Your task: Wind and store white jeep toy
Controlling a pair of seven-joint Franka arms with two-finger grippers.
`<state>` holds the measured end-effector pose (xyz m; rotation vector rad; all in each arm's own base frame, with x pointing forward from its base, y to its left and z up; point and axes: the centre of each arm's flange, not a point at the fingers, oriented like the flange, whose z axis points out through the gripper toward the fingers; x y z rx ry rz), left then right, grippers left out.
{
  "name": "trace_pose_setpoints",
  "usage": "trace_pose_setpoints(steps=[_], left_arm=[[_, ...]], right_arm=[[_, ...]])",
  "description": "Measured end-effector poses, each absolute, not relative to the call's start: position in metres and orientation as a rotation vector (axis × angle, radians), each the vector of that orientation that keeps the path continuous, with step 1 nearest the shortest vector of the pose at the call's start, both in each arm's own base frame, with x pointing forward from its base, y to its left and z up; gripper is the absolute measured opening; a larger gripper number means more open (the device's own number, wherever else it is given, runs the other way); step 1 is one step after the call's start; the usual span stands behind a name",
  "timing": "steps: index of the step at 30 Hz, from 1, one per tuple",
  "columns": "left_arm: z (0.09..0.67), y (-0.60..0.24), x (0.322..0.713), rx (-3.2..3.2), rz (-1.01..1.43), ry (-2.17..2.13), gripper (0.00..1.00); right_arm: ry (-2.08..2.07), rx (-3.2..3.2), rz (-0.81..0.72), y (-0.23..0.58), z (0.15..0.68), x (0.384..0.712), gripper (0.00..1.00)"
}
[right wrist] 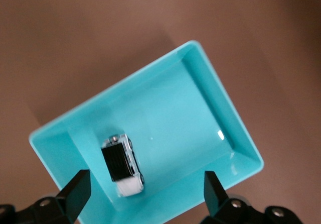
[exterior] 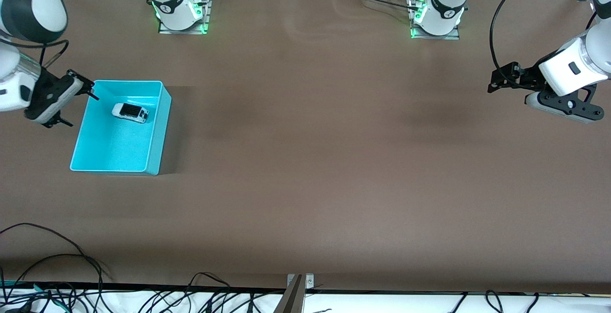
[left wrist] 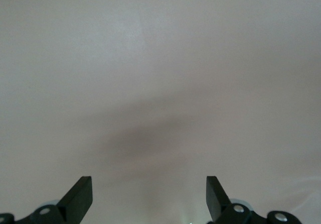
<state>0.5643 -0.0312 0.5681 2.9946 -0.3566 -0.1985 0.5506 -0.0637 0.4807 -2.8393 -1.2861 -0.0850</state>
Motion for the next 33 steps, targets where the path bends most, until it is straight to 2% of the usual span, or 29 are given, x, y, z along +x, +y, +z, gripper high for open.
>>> trace_pose_setpoints(steps=[8, 14, 22, 33], left_arm=[[0.568, -0.030, 0.564, 3.018, -0.204, -0.362, 1.00], [0.570, -0.030, 0.565, 3.024, -0.198, -0.364, 1.00], [0.577, -0.037, 0.565, 3.025, -0.176, -0.385, 1.00], [0.574, -0.040, 0.567, 3.027, -0.185, -0.394, 1.00]], right_arm=[[-0.804, -2.999, -0.050, -0.044, 0.543, 0.562, 1.00], [-0.478, -3.086, 0.011, -0.019, 0.566, 0.571, 1.00], [-0.307, -3.142, 0.056, 0.022, 0.565, 0.580, 1.00], [-0.265, -3.140, 0.091, 0.020, 0.552, 0.586, 1.00]])
